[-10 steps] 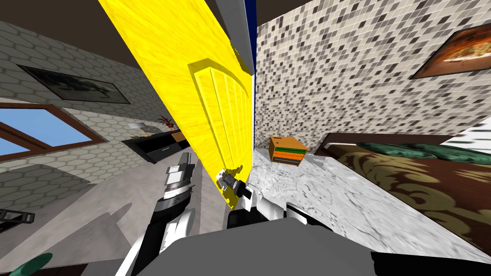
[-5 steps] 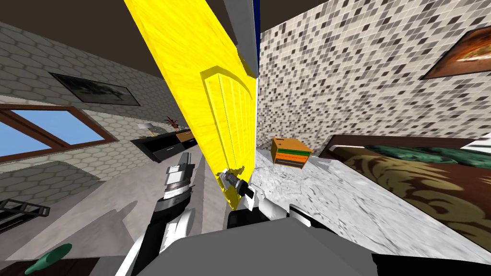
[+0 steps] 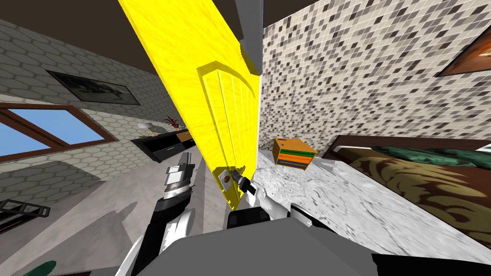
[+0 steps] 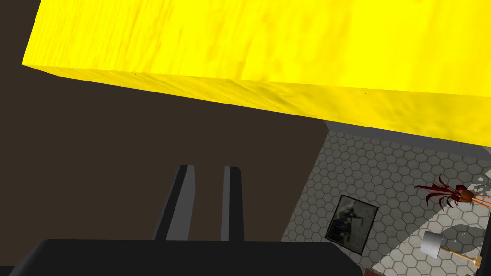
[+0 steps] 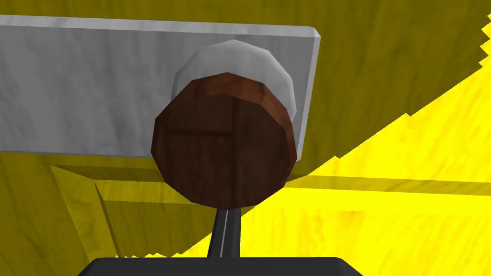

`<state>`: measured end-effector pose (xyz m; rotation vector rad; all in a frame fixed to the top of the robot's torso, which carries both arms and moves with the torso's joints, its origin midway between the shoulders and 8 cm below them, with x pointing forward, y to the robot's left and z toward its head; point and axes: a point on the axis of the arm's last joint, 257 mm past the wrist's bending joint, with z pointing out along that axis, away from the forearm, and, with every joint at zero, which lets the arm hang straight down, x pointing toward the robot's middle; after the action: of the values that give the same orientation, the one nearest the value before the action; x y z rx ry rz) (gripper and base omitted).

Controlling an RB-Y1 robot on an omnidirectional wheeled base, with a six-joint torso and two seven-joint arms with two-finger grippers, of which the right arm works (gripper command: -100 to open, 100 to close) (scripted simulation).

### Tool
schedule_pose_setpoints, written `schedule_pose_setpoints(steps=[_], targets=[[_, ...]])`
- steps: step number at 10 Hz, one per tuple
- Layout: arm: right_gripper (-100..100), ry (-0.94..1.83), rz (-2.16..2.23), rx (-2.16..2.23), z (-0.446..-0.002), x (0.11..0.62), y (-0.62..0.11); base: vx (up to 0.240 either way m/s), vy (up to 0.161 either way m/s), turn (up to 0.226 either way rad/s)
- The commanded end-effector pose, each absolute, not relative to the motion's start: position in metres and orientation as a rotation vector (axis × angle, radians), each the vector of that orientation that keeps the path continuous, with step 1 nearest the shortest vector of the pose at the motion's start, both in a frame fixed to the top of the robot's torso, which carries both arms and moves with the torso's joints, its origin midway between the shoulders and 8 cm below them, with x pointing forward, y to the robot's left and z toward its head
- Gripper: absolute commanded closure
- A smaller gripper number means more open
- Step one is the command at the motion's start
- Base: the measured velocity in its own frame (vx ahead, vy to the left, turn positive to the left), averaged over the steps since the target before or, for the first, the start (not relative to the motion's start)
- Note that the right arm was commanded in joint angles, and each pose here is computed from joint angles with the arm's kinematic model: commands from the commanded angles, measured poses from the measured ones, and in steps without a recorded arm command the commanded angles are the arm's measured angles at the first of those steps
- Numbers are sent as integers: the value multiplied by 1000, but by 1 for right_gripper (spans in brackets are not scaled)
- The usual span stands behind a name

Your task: Push the door open

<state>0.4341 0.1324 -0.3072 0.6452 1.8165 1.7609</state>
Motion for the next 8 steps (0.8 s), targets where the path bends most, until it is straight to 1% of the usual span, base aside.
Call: schedule_pose_setpoints(steps=[1,2,3,4,6,8], targets=[[100,1791,1723,673,-306,447,118,106,89,71],[-100,1806,1749,660,-307,439,126,-64,-17,-21],[-100,1808,1753,659,-306,437,127,-151,-112,-29],[-100,1811,1762,658,-305,435,129,-189,-164,-24],[-100,1817,1784,655,-302,428,136,-225,-164,-22],[-100,1823,1812,653,-298,421,145,-253,-138,-30]])
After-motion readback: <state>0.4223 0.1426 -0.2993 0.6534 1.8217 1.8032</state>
